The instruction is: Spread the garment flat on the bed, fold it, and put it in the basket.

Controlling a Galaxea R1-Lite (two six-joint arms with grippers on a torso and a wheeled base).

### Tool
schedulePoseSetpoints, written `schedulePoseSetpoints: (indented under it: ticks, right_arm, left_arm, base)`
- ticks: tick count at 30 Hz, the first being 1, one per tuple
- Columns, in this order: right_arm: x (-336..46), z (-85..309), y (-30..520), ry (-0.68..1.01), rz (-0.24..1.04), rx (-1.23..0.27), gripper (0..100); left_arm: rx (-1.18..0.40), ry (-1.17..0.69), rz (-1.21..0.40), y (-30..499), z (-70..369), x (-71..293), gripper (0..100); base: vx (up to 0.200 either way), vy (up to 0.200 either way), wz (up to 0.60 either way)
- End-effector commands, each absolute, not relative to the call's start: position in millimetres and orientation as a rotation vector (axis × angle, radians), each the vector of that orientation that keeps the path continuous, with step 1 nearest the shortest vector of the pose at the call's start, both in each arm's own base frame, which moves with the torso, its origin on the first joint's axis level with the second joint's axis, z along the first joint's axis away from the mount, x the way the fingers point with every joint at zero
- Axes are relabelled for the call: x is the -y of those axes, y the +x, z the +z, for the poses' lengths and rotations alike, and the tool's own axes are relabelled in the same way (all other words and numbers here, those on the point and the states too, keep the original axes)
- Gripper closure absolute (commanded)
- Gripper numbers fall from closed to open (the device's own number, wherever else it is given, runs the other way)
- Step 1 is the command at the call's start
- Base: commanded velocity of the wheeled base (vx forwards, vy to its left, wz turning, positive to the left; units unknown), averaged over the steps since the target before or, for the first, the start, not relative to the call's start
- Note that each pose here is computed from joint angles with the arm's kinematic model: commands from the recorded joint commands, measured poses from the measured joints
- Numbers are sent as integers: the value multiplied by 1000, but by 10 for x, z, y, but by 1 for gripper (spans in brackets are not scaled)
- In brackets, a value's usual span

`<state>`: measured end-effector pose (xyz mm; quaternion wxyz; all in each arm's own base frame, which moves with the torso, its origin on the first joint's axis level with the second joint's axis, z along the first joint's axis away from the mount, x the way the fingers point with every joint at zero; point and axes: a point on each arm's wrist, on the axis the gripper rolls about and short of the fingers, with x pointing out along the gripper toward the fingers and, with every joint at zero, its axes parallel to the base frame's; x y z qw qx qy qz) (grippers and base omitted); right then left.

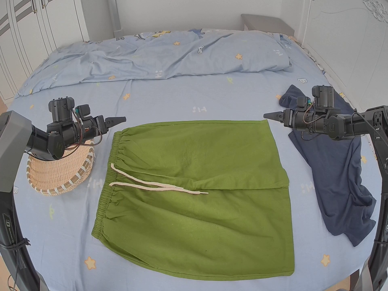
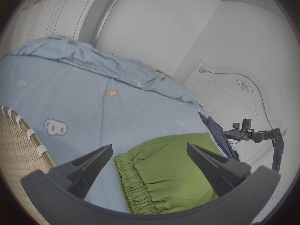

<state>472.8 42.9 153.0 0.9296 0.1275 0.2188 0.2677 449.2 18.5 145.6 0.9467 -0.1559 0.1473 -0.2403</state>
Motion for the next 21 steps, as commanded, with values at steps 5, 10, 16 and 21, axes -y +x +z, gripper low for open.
schedulePoseSetpoints:
  ticks: [5, 10, 16, 21]
  right_arm:
    - [-398, 1863, 4414, 296, 542, -431, 0]
    - [-358, 1912, 3681, 365, 527, -534, 0]
    - [-347, 1628, 3027, 387, 512, -650, 0]
    - [-358, 1526, 2433, 391, 528, -690, 0]
  left_arm:
    - [-219, -309, -474, 4201, 1916, -71, 0]
    - [-280, -509, -486, 3626, 2165, 99, 0]
    - [-479, -639, -426, 3076, 1741, 76, 0]
    - [-613, -694, -358, 2601, 1382, 19, 0]
  base:
    - [0, 0, 0]
    - [0, 0, 0]
    - [0, 0, 0]
    - [0, 0, 0]
